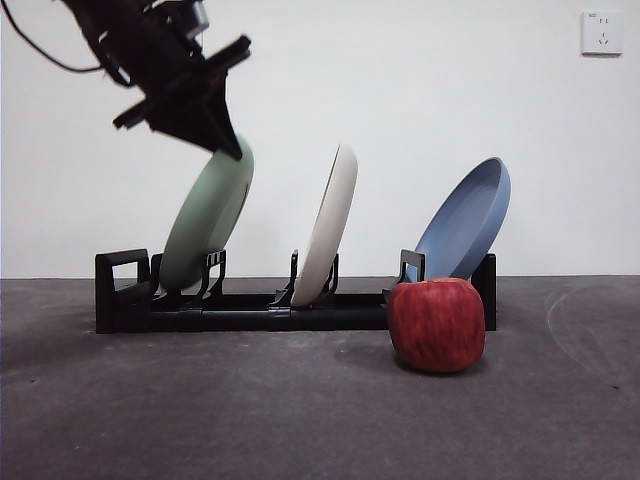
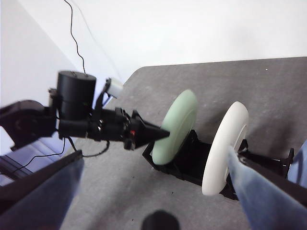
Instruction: Take the green plate from the plate rack,put the plate on the table,take the apple from the table,put the apple in the plate
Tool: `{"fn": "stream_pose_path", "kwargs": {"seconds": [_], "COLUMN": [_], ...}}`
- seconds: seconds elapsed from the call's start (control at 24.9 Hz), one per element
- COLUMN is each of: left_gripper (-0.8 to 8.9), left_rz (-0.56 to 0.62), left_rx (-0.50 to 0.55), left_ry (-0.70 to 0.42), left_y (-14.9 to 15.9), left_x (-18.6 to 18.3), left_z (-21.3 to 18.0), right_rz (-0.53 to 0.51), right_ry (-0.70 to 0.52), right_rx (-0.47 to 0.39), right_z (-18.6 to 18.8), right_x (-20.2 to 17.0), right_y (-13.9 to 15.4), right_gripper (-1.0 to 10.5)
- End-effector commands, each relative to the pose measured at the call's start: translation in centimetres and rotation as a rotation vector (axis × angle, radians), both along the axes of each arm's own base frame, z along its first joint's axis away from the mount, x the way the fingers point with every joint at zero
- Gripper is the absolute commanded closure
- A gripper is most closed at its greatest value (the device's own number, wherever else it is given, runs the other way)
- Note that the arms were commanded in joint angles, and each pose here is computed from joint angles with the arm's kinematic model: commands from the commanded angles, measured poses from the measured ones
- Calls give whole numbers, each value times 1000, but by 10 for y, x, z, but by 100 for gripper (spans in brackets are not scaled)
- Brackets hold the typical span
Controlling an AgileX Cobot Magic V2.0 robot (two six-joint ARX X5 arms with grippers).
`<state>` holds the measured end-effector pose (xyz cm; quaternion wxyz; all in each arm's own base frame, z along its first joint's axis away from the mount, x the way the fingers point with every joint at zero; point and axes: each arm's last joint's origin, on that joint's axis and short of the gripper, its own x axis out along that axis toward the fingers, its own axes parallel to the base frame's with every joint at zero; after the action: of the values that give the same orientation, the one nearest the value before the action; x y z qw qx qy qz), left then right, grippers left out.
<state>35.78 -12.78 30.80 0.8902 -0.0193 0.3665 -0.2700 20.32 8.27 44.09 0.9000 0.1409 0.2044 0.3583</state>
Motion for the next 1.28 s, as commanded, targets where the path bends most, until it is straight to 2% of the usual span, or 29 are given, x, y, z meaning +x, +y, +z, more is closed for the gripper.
{"fn": "stream_pose_path", "kwargs": {"seconds": [0.04,0.24,0.36,0.52,0.68,0.8,0.92,1.04,1.28], "left_gripper": [822,822,822,822,822,822,822,822,822], "left_rz": [-12,-79,-162,-250,-258,-279,-294,-311,-337], "left_rx": [1,-1,55,140,125,119,157,220,290], "left_ry": [-135,-293,-310,-280,-336,-354,-330,-266,-53], "left_y": [1,-1,3,9,13,16,16,14,9], "left_x": [-6,-36,-78,-118,-148,-170,-187,-200,-216], "left_z": [48,145,191,213,227,230,220,198,131], "right_rz": [3,-4,-43,-97,-107,-107,-107,-107,-107], "right_ry": [-14,-15,-28,-38,-53,-54,-54,-54,-54], "right_rx": [-5,-7,-28,-49,-68,-70,-70,-70,-70], "right_z": [1,1,1,1,1,1,1,1,1], "right_x": [1,1,2,3,3,3,3,3,3], "right_y": [1,0,-1,-2,-2,-2,-2,-2,-2], "right_gripper": [446,446,446,446,446,446,446,446,446]}}
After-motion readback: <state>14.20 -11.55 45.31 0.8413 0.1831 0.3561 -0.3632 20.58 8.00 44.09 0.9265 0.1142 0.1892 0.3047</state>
